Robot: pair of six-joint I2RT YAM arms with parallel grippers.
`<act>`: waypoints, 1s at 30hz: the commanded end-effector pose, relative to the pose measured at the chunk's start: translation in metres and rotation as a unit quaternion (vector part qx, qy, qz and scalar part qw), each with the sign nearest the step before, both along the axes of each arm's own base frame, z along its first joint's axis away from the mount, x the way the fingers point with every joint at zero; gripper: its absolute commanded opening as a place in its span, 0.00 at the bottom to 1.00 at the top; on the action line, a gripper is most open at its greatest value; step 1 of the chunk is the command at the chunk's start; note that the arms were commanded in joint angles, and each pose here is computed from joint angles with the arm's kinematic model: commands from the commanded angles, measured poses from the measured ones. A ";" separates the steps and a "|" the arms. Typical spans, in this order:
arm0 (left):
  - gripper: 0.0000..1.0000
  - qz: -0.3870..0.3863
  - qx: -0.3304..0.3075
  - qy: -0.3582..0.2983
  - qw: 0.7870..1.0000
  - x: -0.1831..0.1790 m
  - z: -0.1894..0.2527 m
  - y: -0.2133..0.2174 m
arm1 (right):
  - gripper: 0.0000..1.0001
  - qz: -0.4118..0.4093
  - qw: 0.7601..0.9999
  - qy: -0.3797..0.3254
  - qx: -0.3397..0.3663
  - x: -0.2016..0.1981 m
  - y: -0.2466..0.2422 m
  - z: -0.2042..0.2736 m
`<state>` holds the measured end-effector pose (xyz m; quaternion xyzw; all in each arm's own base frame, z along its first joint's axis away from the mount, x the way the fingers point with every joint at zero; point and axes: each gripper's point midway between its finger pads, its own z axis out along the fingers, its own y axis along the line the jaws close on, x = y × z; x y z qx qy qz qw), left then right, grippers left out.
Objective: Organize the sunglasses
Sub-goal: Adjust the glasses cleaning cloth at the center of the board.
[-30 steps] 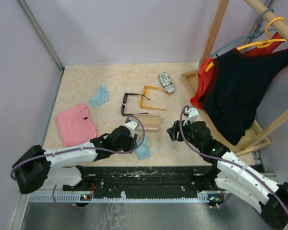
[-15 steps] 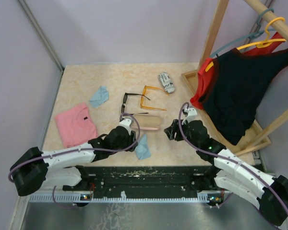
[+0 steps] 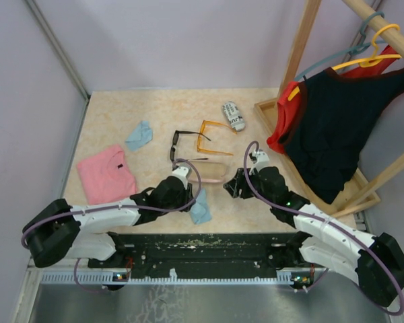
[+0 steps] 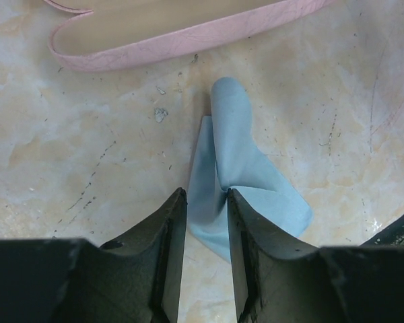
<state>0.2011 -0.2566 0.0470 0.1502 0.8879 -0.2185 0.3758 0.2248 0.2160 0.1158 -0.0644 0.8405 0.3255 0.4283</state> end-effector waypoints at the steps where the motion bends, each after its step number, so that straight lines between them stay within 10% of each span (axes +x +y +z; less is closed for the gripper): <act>1: 0.35 -0.009 -0.009 -0.021 1.000 0.011 0.010 -0.010 | 0.55 0.006 0.999 -0.021 0.031 0.005 0.008 0.015; 12: 0.02 -0.021 -0.017 -0.026 0.999 0.011 0.012 -0.012 | 0.54 0.022 0.998 0.006 0.050 0.002 0.020 0.006; 30: 0.01 -0.041 -0.016 -0.021 0.999 0.000 0.003 -0.006 | 0.53 0.077 0.993 0.047 0.082 0.006 0.092 -0.018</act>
